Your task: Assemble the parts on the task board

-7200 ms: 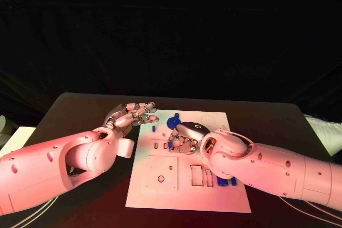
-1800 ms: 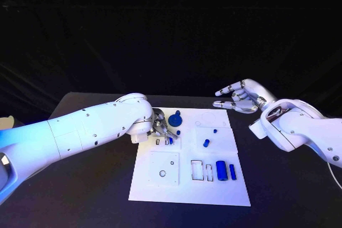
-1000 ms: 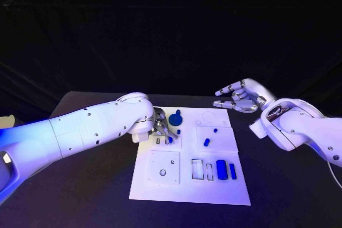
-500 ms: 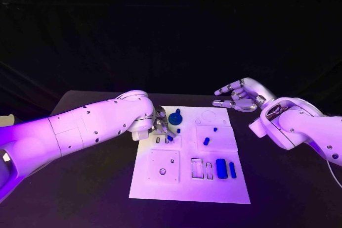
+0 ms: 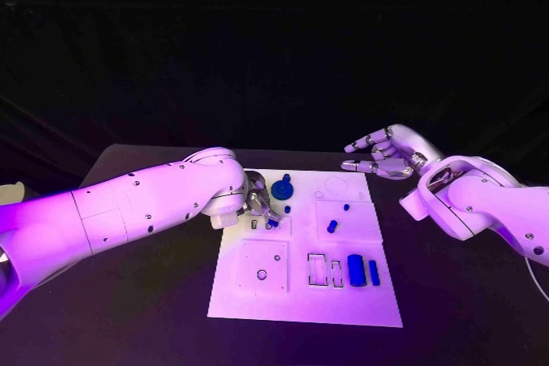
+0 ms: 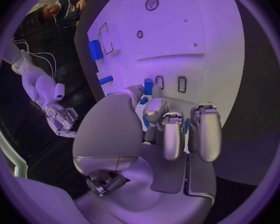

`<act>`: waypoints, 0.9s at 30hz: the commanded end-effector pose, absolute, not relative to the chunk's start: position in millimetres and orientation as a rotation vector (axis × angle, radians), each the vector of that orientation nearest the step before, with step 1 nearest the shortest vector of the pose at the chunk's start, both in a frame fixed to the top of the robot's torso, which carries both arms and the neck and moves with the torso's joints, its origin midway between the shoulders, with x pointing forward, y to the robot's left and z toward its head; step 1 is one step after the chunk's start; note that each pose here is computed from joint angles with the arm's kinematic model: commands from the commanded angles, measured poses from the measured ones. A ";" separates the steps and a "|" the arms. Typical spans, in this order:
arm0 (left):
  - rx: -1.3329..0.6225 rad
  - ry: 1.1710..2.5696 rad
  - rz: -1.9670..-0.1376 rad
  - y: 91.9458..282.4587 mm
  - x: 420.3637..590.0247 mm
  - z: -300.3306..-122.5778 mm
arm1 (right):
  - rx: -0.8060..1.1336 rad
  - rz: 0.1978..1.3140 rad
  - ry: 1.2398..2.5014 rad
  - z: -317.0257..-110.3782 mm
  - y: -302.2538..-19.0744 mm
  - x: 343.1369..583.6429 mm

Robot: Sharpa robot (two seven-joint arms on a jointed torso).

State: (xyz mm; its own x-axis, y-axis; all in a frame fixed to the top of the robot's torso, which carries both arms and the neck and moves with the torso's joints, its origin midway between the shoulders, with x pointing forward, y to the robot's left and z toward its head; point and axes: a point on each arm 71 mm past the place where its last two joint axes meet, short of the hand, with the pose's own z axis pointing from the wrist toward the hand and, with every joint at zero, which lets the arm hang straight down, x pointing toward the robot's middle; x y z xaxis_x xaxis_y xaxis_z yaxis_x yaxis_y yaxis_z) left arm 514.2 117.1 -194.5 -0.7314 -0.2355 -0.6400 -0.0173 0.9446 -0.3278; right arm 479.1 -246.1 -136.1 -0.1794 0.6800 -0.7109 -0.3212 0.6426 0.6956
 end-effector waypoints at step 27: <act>-0.128 2.285 -0.342 127.4 505.2 -197.6 | 0.308 0.923 1.510 -136.9 -246.9 478.9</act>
State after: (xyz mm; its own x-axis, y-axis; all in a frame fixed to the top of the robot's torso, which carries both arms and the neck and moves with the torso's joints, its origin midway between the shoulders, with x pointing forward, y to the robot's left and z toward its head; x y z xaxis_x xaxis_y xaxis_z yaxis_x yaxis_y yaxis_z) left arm 506.1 127.7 -196.7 -0.6620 -0.2537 -0.7052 -0.0147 0.9452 -0.3262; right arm 479.3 -247.9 -136.5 -0.1772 0.6801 -0.7114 -0.3186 0.6442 0.6953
